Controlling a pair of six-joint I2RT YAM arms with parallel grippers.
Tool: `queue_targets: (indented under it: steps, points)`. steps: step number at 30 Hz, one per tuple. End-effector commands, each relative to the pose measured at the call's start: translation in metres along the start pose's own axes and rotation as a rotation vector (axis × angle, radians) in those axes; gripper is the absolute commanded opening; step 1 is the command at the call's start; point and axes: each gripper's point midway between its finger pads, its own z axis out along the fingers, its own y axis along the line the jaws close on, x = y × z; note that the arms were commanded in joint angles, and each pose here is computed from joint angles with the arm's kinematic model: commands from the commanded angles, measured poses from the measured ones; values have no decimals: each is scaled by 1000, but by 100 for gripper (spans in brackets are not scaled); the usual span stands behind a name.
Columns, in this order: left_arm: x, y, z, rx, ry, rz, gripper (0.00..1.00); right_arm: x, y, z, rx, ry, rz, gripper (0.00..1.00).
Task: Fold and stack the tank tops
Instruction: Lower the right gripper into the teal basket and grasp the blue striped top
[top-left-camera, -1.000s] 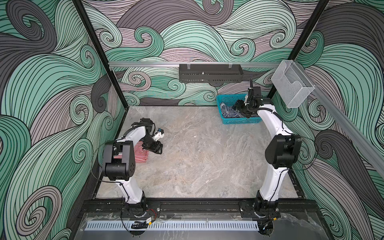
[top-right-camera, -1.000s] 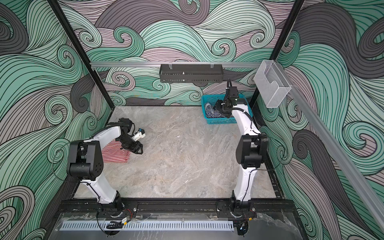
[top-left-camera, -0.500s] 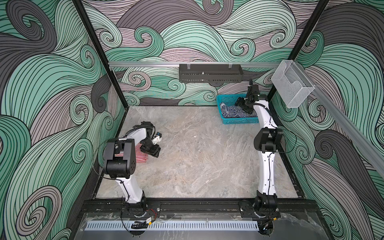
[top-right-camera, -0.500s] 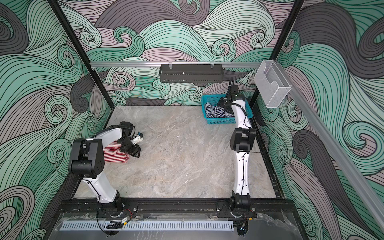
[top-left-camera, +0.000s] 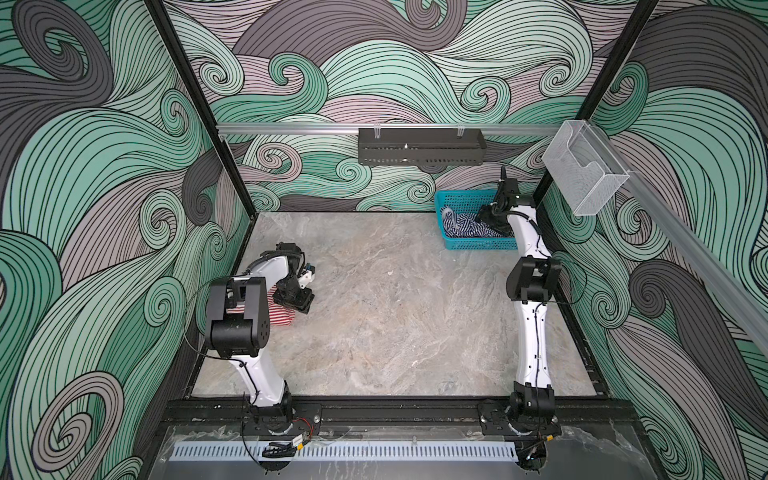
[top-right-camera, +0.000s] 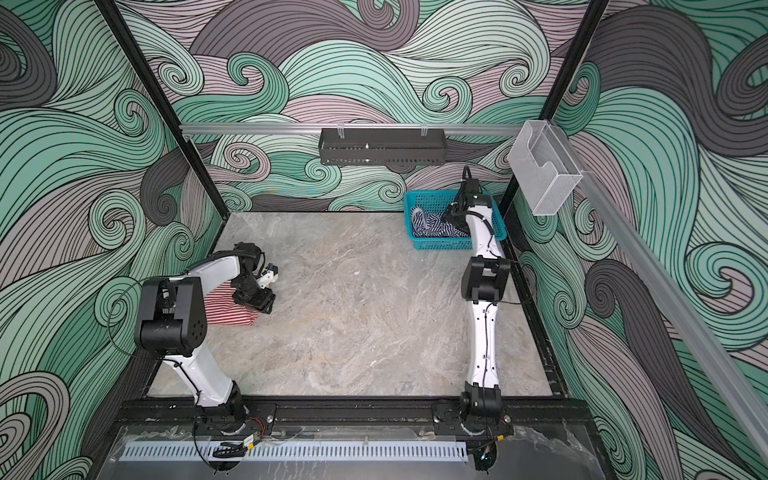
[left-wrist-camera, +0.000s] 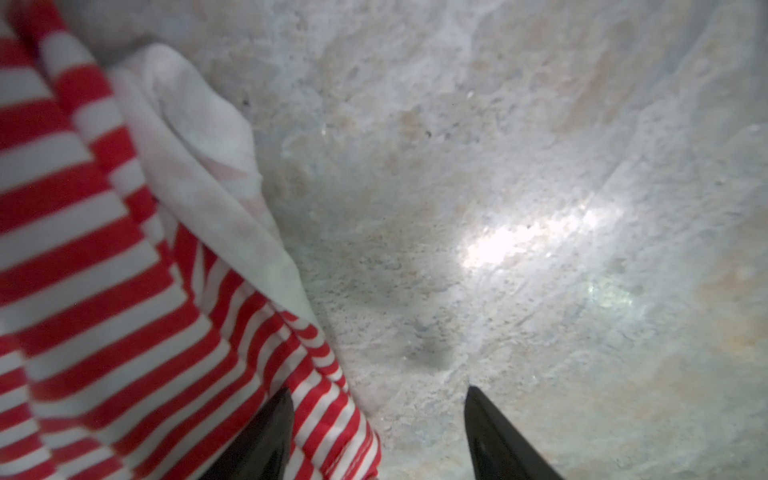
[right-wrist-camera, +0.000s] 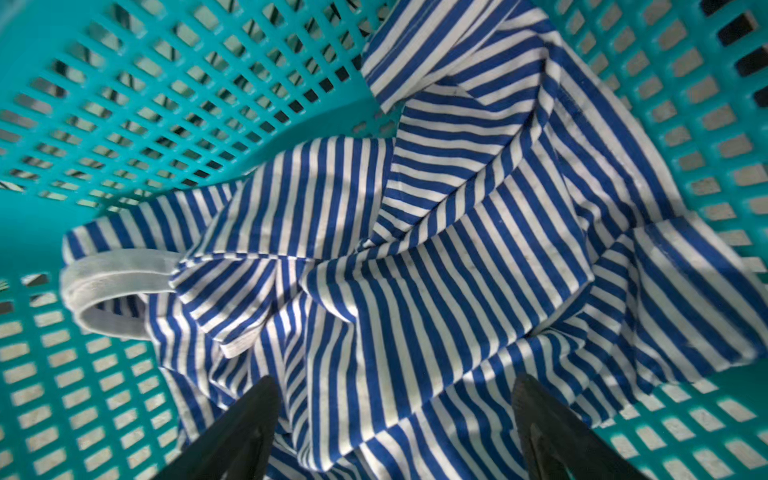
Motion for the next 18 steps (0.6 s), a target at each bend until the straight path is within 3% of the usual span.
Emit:
queue_targets:
  steps: [1,7,10,12,17,18]
  points:
    - [-4,7,-14,-25,-26,-33,68,23,-12,0,64,83,-42,89]
    - [-5,9,-14,-35,-23,-42,68,35,-9,15,46,125,-57,86]
    - [-4,10,-17,-46,-29,-44,68,41,-9,25,37,147,-50,76]
    - [-4,11,-21,-50,-39,-46,68,40,-7,28,29,142,-43,59]
    - [-3,9,-20,-44,-41,-56,68,20,9,15,-63,81,-9,2]
    - [-2,8,-19,-40,-40,-61,68,14,13,8,-81,62,-1,0]
